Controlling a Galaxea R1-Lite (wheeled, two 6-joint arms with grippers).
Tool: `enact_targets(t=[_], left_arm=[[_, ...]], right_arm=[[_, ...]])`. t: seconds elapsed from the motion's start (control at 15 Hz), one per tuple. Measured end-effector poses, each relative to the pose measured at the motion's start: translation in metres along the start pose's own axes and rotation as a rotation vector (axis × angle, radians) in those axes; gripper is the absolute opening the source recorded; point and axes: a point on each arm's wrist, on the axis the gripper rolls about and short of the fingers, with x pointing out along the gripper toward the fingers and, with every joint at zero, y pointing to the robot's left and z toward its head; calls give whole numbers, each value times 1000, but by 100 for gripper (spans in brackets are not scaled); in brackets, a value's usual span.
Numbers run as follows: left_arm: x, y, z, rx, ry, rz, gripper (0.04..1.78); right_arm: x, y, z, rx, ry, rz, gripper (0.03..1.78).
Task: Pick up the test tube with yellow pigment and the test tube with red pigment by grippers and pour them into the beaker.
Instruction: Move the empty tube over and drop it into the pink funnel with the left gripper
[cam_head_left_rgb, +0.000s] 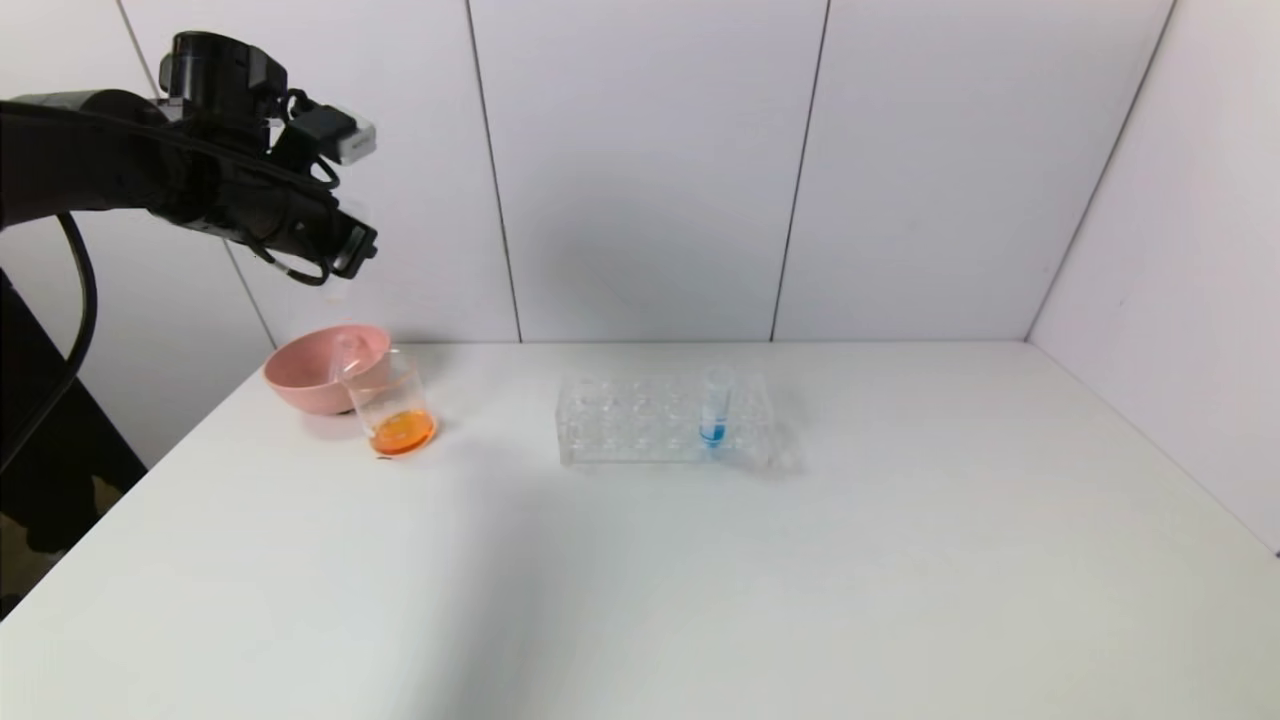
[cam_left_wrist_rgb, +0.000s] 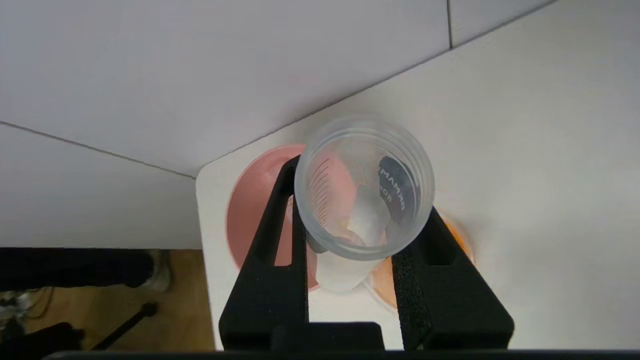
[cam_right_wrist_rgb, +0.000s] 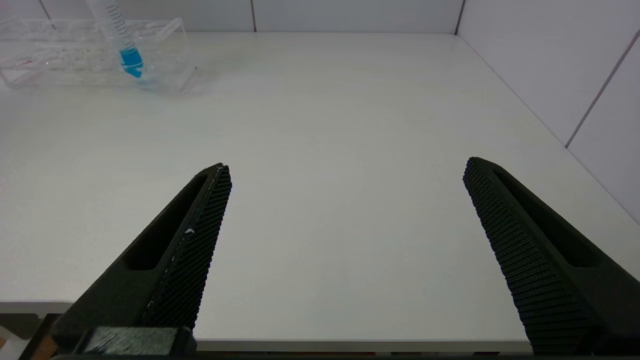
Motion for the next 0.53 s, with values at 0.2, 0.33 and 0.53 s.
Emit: enact_targets(t=[0.2, 0.33, 0.53], left_arm=[[2, 1, 3, -141, -111, -54, 49], [6, 3, 2, -208, -178, -50, 49], [11, 8, 3, -310, -327, -21, 49]], right_arm=[[0, 0, 0, 0, 0, 1, 170], [0, 0, 0, 0, 0, 1, 170], [0, 0, 0, 0, 0, 0, 170]])
